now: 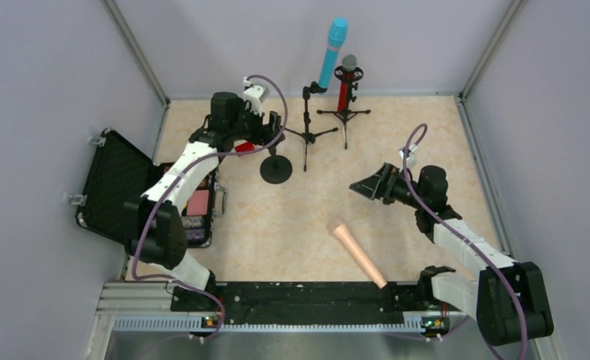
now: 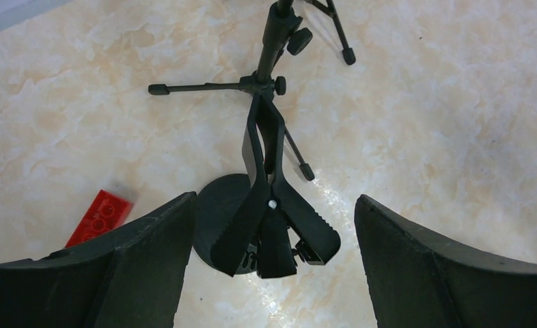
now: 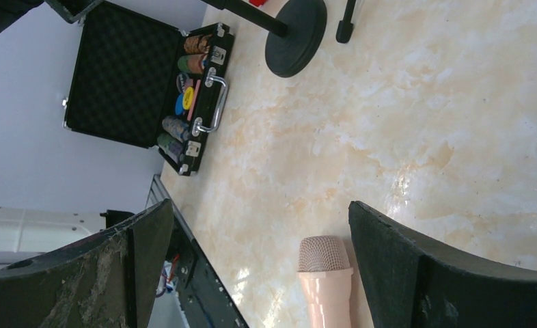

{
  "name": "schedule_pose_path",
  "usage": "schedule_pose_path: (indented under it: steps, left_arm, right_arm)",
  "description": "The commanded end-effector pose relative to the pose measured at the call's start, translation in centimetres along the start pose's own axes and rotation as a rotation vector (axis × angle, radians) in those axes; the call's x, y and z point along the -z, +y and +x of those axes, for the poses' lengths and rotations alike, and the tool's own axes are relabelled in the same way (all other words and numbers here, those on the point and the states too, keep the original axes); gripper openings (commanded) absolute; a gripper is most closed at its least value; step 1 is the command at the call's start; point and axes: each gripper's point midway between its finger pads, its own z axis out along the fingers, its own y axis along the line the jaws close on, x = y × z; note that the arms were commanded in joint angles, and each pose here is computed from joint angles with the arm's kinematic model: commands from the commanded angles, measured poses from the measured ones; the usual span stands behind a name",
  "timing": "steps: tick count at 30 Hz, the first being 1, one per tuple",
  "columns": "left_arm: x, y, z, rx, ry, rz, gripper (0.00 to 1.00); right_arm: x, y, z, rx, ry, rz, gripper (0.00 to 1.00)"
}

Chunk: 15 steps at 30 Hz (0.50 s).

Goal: Attach the microphones to the stand

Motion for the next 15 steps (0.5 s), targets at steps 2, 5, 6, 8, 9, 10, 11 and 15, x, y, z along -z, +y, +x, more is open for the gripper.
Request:
schedule_pose_path:
  steps: [2,5,6,8,9,10,11,15]
  left_arm:
    - [-0.9,0.0,-2.1,-0.141,-0.044,-0.040,0.87]
    - [-1.2,0.1,-1.8,-0.165,-0.033,-0.049,0.79]
    - [-1.3,0.1,-1.7,-0.164,-0.028,-0.049,0.75]
    - [-1.4,0.1,-1.5,-0.166,-0.020,-0.050,0.62]
    - [-1.3,0.1,-1.4,-0.169,-0.016,-0.049,0.56]
    - [-1.3,0.1,-1.3,-0.170,-0.012,-0.047,0.50]
    - [-1.2,0.0,-1.2,-0.171,-0.007,-0.044,0.44]
    - [-0.7,-0.5,-1.0,-0.186,-0.003,-0.022,0.30]
  right_arm:
    - [0.0,0.4,-0.4,0.020,-0.018,-0.025,0.96]
    - [0.0,0.1,-0.2,0.017,-0.015,-0.021,0.96]
    - [0.0,0.1,-0.2,0.016,-0.015,-0.021,0.96]
    - [0.0,0.1,-0.1,0.018,-0.013,-0.020,0.96]
    - [0.0,0.0,0.0,0.017,-0.011,-0.018,0.96]
    - [0.0,-0.1,0.0,0.018,-0.009,-0.016,0.96]
    - [0.0,-0.2,0.0,0.019,-0.010,-0.014,0.96]
    - [-0.1,-0.3,0.0,0.031,0.000,-0.011,0.96]
